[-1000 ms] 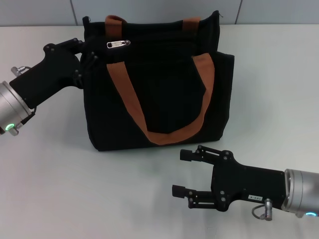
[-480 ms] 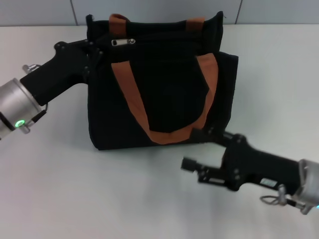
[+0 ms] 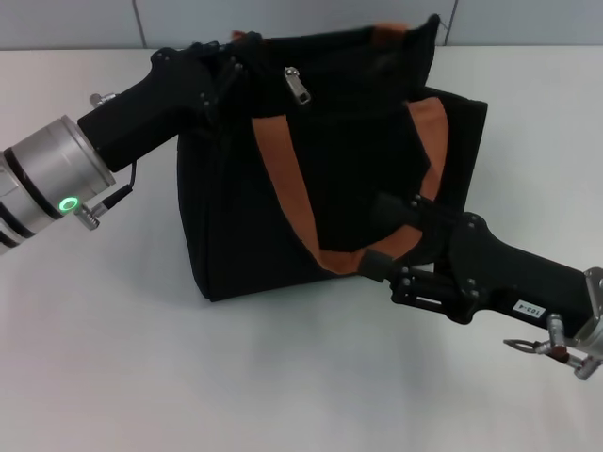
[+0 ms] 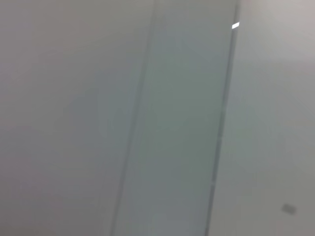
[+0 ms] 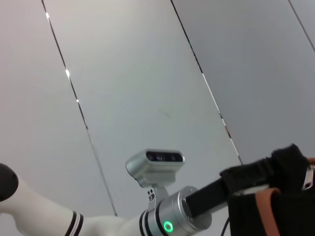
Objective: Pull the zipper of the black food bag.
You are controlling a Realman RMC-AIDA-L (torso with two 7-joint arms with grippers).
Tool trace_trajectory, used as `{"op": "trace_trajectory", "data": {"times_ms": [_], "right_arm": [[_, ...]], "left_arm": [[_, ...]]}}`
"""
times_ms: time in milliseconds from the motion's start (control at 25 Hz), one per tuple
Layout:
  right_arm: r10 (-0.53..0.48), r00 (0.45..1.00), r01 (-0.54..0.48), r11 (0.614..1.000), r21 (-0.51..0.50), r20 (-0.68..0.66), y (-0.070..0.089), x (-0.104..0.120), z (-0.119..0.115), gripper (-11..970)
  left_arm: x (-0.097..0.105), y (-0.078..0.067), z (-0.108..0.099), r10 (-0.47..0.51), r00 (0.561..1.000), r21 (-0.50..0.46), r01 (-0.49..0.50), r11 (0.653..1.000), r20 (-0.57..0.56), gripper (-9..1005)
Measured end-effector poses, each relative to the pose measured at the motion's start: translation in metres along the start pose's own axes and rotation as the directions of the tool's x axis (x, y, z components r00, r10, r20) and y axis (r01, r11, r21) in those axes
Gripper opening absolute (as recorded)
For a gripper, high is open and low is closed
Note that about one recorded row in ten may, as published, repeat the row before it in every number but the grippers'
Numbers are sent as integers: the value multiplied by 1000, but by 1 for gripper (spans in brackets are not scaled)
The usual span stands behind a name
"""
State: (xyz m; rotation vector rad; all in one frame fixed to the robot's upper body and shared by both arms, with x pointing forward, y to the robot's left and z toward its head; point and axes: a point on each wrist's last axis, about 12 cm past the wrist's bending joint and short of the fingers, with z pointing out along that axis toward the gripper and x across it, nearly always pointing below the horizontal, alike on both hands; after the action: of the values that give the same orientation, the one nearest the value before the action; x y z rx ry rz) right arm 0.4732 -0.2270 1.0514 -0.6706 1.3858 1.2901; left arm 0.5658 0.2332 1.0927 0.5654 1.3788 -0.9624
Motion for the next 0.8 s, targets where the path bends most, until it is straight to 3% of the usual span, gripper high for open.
{"op": "trace_trajectory", "data": {"times_ms": [400, 800], "right_arm": [[44, 994, -49, 998, 49, 100, -4, -10, -3, 736], [40, 988, -48, 998, 50, 152, -9, -17, 7, 728]], "left_arm": [[6, 1, -3, -24, 1000, -31, 24, 999, -20, 34], [-2, -6, 4, -24, 999, 52, 23, 998, 22, 40]]}}
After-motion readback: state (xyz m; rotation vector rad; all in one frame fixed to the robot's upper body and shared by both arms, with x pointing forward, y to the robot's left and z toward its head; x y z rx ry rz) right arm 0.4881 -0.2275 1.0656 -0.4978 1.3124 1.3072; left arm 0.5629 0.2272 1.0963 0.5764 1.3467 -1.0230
